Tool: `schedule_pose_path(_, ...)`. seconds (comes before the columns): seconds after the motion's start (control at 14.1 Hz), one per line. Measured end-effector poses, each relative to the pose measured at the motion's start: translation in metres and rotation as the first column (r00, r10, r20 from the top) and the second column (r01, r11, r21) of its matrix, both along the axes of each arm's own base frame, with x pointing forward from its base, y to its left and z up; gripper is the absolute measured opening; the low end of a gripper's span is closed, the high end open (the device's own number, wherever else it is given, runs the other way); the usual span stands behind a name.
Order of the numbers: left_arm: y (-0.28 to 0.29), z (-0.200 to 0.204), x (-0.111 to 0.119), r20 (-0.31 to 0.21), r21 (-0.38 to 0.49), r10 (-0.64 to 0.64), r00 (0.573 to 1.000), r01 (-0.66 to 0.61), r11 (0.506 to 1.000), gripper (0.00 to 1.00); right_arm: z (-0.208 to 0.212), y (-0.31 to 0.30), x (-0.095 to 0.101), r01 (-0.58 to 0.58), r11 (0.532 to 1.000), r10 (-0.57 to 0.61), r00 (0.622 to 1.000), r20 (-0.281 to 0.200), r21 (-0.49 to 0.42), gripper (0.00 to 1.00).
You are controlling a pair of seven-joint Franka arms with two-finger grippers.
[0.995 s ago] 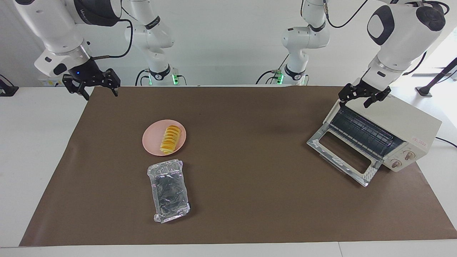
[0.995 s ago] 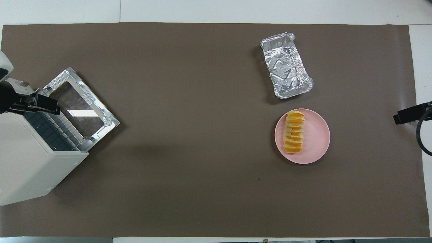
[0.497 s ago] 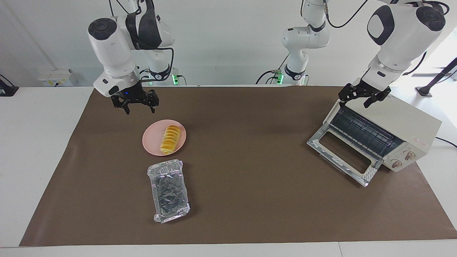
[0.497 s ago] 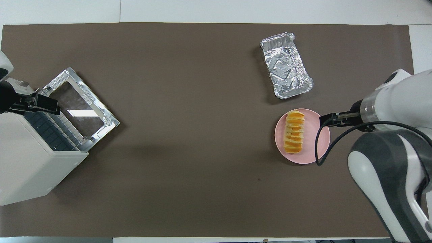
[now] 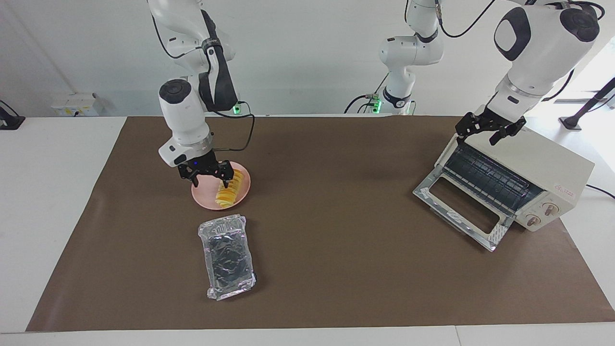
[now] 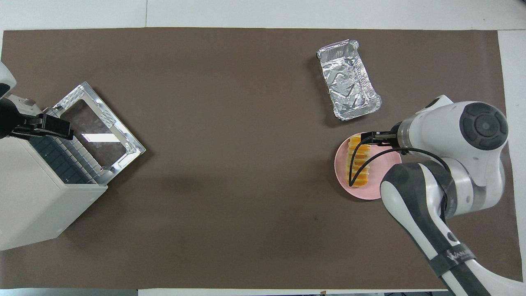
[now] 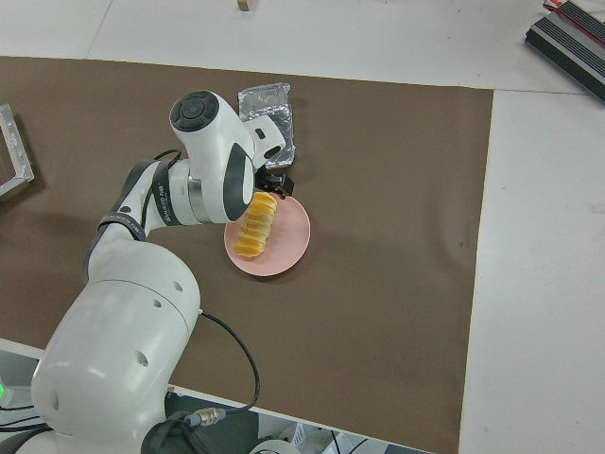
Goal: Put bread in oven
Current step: 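Reach the right gripper down and grasp the orange bread on the plate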
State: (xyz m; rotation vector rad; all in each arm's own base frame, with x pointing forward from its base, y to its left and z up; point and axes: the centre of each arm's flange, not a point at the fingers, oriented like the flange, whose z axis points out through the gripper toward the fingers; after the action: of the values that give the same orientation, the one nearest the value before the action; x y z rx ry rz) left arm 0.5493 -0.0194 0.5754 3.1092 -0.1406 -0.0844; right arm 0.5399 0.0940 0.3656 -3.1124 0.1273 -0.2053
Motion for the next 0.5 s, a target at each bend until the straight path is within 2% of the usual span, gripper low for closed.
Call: schedule_pose_path(0.5,0.0,0.0,0.0,0.0,0.0,0.0,1.0,0.0,1.0,1.0,-0.031,0.001,-0.01,-0.004,1.0,0.004,0.999,0.044,0.011,1.0)
